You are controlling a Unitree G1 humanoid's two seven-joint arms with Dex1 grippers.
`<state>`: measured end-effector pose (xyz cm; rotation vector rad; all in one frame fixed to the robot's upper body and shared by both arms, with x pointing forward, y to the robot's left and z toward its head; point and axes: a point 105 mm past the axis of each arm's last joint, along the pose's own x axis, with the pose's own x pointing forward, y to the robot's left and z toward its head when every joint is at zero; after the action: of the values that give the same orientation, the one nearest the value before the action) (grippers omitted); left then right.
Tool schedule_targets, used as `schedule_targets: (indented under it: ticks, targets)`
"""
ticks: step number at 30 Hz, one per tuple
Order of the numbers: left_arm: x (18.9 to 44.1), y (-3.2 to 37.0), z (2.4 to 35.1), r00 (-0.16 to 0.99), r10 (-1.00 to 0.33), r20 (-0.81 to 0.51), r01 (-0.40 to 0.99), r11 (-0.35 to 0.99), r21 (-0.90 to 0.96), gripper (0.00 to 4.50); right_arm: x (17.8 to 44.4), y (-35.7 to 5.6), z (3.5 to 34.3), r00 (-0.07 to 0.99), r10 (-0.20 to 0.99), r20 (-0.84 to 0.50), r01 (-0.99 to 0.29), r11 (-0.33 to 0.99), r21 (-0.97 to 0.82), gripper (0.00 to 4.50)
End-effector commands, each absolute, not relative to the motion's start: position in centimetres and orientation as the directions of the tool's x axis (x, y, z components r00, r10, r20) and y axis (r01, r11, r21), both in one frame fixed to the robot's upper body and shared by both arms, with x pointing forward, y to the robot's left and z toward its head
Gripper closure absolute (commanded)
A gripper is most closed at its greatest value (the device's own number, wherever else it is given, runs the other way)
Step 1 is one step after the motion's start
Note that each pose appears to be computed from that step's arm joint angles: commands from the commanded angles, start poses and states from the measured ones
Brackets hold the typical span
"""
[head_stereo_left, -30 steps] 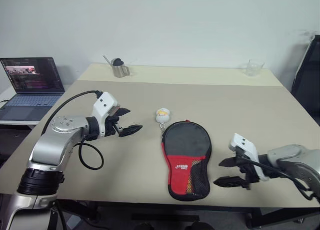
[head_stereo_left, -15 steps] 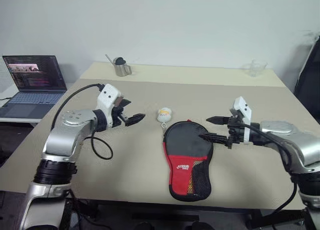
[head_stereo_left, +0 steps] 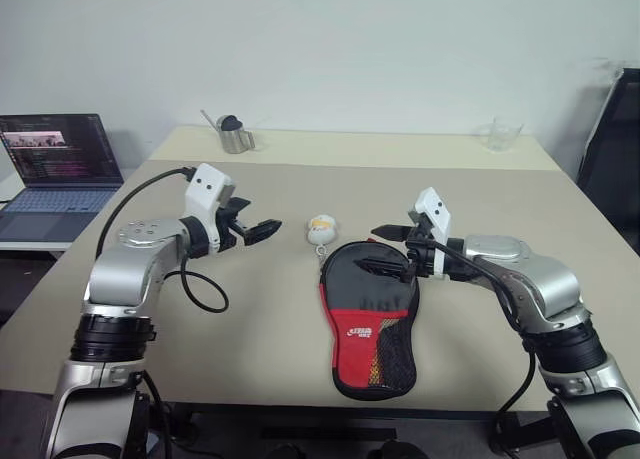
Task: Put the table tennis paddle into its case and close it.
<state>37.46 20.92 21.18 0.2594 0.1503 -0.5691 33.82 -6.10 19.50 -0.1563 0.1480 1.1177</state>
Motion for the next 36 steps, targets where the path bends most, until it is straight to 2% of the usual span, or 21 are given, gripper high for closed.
schedule_targets:
  ticks: [1, 6, 10, 12, 16, 24, 31, 36]
  targets:
    - [37.0, 21.4, 23.2, 0.84, -0.519, -0.159, 0.543, 0.807, 0.232, 0.0, 33.8, -5.2, 21.0, 0.416, 0.896, -0.154, -0.909, 0.404, -0.101, 0.03]
    - [37.9, 21.1, 22.5, 0.847, -0.497, -0.188, 0.53, 0.815, 0.234, 0.0, 34.2, -4.4, 20.9, 0.434, 0.889, -0.149, -0.9, 0.42, -0.114, 0.03]
    - [39.3, 19.2, 21.6, 0.84, -0.498, -0.216, 0.536, 0.822, 0.191, 0.0, 37.0, -3.2, 20.0, 0.582, 0.805, -0.118, -0.813, 0.579, -0.063, 0.03]
    - [40.1, 18.6, 21.0, 0.843, -0.484, -0.234, 0.525, 0.834, 0.17, 0.0, 38.1, -3.2, 19.5, 0.651, 0.755, -0.074, -0.756, 0.654, 0.029, 0.03]
    - [41.1, 17.7, 20.1, 0.848, -0.466, -0.253, 0.509, 0.849, 0.141, 0.0, 38.7, -3.2, 17.3, 0.698, 0.712, -0.078, -0.71, 0.702, 0.051, 0.03]
    - [42.2, 16.8, 19.9, 0.842, -0.466, -0.271, 0.512, 0.849, 0.129, 0.0, 38.0, -5.2, 15.2, 0.696, 0.707, -0.122, -0.708, 0.705, 0.045, 0.03]
    - [43.1, 15.9, 19.4, 0.829, -0.48, -0.288, 0.528, 0.841, 0.119, 0.0, 37.1, -4.2, 14.9, 0.658, 0.742, -0.129, -0.747, 0.664, 0.011, 0.03]
    - [44.1, 13.7, 17.7, 0.815, -0.498, -0.296, 0.53, 0.847, 0.033, 0.0, 37.1, -3.4, 14.1, 0.647, 0.749, -0.142, -0.754, 0.656, 0.022, 0.03]
